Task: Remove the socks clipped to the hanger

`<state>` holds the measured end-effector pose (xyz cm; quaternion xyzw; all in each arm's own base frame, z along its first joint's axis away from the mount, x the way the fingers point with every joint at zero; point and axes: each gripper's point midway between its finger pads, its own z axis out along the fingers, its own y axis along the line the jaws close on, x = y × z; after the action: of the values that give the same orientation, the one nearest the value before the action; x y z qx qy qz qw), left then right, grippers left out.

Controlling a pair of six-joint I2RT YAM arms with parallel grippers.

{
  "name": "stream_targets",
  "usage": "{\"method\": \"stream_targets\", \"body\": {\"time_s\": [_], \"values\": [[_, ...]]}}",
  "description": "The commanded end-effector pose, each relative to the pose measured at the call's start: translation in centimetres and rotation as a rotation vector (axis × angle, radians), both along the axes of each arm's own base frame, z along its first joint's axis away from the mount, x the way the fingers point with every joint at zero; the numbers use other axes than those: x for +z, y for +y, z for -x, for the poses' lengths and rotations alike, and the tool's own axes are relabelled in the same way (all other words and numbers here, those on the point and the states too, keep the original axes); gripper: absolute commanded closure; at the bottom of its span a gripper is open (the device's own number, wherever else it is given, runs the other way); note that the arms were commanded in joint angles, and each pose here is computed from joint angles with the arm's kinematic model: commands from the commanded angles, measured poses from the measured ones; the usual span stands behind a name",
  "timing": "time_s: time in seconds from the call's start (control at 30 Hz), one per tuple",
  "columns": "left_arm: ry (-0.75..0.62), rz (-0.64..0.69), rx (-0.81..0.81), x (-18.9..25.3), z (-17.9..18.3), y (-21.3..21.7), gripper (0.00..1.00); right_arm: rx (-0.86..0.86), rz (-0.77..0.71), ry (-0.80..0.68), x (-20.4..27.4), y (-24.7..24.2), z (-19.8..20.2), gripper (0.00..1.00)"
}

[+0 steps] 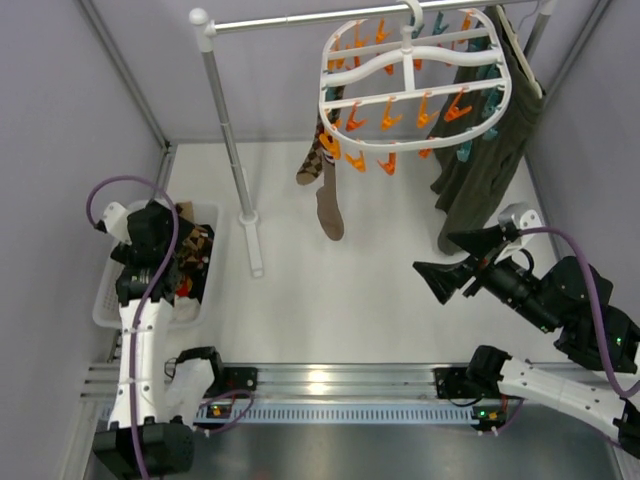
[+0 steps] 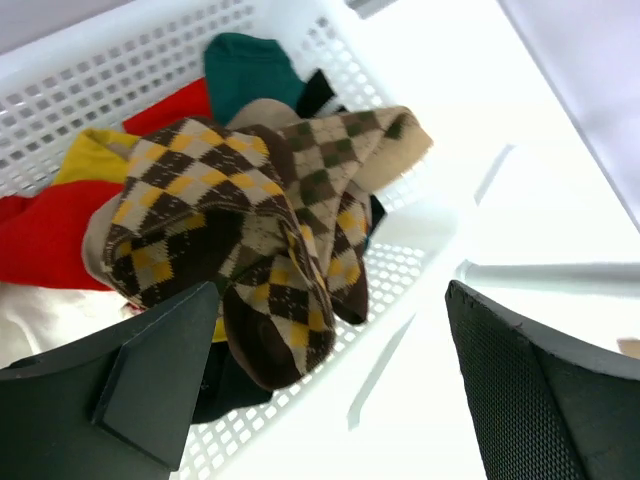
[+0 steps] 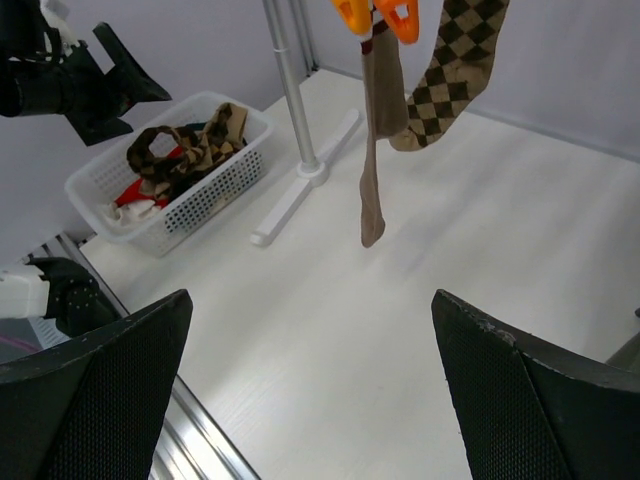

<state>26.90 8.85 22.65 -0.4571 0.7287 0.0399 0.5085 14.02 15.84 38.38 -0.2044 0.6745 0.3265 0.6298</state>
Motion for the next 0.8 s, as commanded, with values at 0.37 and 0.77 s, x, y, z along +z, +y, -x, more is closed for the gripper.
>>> {"method": "stream_targets", "body": {"time_s": [0.37,0.77], "values": [[-0.264,-0.067,-0.959,5.6,-3.7,-24.3,0.02,0.002,-0.102,0.025,-1.5,-0.4,0.6,0.01],[-0.623,-0.258,-1.315,7.1,-7.7,-36.1,0.02,0.191,-0.143,-0.042,-1.1,0.8,3.7,0.01]]}}
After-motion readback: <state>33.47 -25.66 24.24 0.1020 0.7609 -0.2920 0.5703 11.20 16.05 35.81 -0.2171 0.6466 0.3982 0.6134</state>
